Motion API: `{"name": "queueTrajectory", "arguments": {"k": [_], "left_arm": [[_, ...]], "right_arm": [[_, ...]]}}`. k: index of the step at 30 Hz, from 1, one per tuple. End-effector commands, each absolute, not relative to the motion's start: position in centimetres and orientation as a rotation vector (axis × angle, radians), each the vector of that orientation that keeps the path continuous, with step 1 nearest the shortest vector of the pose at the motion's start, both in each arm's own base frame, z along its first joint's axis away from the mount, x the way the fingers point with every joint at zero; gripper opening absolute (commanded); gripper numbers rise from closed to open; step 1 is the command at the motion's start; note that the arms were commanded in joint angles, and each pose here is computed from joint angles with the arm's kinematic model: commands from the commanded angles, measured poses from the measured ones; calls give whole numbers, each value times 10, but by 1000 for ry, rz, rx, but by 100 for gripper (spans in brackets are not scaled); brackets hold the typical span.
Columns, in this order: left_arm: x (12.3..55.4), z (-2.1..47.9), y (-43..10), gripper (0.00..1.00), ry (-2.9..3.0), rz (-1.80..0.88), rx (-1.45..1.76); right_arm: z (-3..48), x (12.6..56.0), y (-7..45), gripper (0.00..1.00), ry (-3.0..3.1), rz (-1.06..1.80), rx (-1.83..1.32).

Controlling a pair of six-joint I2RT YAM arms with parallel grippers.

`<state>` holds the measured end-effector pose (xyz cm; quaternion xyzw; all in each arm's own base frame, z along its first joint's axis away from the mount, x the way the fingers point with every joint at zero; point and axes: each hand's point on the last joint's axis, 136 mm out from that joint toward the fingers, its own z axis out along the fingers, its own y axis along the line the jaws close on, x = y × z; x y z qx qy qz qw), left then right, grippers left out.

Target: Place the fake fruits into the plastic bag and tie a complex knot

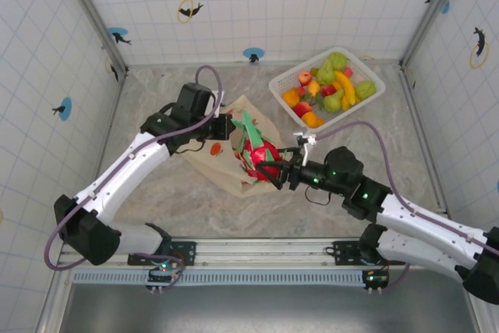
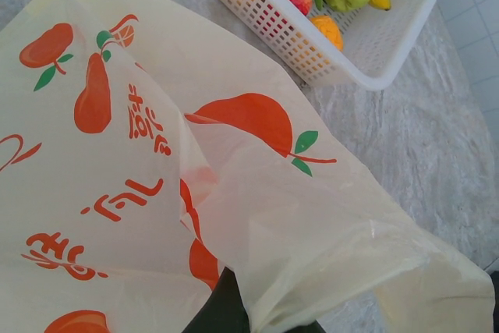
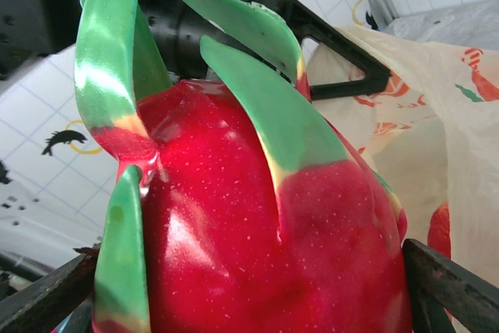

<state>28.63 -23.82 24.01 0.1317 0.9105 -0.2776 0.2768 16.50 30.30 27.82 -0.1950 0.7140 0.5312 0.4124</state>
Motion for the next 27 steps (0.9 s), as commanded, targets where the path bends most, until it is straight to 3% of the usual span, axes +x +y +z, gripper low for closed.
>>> {"name": "queueTrajectory", "arguments": {"k": [1, 12, 27], "left_arm": [[280, 246, -237, 0, 2415, -780, 407], [270, 231, -234, 0, 2409, -800, 486], [273, 228, -235, 0, 2442, -863, 439]], "right_arm": [[313, 177, 303, 70, 1619, 1348, -405], [264, 204, 289, 70, 1734, 1155, -370], [216, 167, 313, 69, 1741, 1112, -581]]}}
